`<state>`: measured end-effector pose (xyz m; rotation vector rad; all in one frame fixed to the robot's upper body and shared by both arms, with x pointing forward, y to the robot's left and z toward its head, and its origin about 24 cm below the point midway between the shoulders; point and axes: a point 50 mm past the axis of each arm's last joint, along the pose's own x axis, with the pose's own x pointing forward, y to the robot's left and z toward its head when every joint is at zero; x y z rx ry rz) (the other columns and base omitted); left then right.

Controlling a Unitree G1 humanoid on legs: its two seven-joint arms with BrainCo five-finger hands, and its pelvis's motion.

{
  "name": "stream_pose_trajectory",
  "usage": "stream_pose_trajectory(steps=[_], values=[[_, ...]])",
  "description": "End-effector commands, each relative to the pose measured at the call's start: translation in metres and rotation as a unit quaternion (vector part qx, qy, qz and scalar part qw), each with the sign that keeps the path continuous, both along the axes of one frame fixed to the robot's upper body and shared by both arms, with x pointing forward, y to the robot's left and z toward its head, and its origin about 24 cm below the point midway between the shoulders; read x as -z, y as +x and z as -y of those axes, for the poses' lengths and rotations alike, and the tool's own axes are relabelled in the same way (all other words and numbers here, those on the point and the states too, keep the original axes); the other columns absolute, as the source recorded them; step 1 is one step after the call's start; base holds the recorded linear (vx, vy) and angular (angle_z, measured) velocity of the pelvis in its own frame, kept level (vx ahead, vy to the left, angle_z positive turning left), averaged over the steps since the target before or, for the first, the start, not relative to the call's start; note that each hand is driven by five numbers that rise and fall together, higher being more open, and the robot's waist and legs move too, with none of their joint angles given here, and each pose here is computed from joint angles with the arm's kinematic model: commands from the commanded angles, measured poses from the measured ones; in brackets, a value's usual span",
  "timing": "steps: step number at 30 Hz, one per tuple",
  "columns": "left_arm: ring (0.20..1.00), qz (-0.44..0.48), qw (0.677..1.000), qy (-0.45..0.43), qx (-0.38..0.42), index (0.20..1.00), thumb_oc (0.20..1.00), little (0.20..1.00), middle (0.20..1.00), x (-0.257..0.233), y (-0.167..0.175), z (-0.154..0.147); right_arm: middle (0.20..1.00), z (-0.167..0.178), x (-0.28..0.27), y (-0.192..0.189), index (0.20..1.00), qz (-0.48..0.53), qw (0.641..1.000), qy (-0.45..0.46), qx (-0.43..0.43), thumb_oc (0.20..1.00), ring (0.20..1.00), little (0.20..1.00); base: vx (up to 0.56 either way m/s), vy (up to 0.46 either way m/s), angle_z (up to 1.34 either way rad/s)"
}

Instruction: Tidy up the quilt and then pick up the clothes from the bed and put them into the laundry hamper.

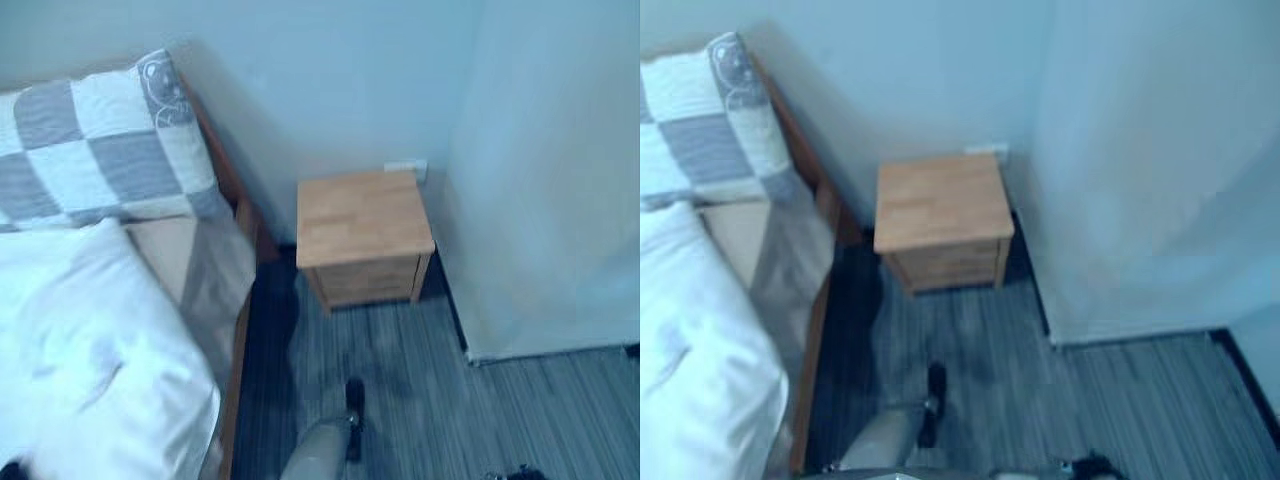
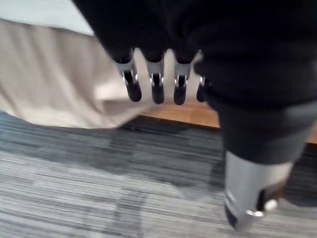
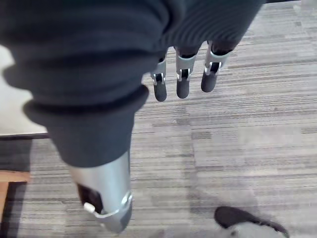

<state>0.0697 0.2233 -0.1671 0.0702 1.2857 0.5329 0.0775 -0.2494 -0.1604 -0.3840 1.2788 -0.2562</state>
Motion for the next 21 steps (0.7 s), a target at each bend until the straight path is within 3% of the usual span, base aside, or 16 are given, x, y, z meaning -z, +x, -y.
stream_pose_trajectory(steps=[1,5,11,13,17,21], values=[[1.000,-0.005,1.000,0.007,-0.015,1.000,1.000,1.000,1.000,-0.001,-0.005,-0.006,1.000,0.005,-0.007,0.018,1.000,0.048,0.998,-0.022,-0.023,1.000,1.000,1.000,0.66,0.212,0.57],[1.000,0.019,0.999,0.027,0.004,1.000,1.000,1.000,1.000,-0.007,0.016,-0.015,1.000,-0.005,-0.006,0.024,1.000,0.066,0.997,-0.005,-0.040,1.000,1.000,1.000,0.45,-0.186,0.91],[1.000,0.031,0.995,0.077,0.058,1.000,1.000,1.000,1.000,-0.015,0.042,-0.015,1.000,-0.019,-0.001,0.016,1.000,0.053,0.998,0.013,-0.037,1.000,1.000,1.000,0.40,-0.206,2.70],[1.000,0.029,0.991,0.091,0.097,1.000,1.000,1.000,1.000,-0.016,0.049,-0.011,1.000,-0.018,0.000,0.012,1.000,0.030,0.999,0.007,-0.025,1.000,1.000,1.000,0.30,-0.180,2.36],[1.000,0.060,0.965,0.130,0.219,1.000,1.000,1.000,1.000,-0.016,0.046,-0.005,1.000,0.000,-0.003,0.006,1.000,0.053,0.995,0.008,0.079,1.000,1.000,1.000,0.04,-0.113,1.92],[1.000,0.079,0.943,0.156,0.282,1.000,1.000,1.000,1.000,-0.020,0.054,-0.001,1.000,0.017,-0.010,0.011,1.000,0.080,0.991,0.001,0.103,1.000,1.000,1.000,-0.03,-0.016,1.91]])
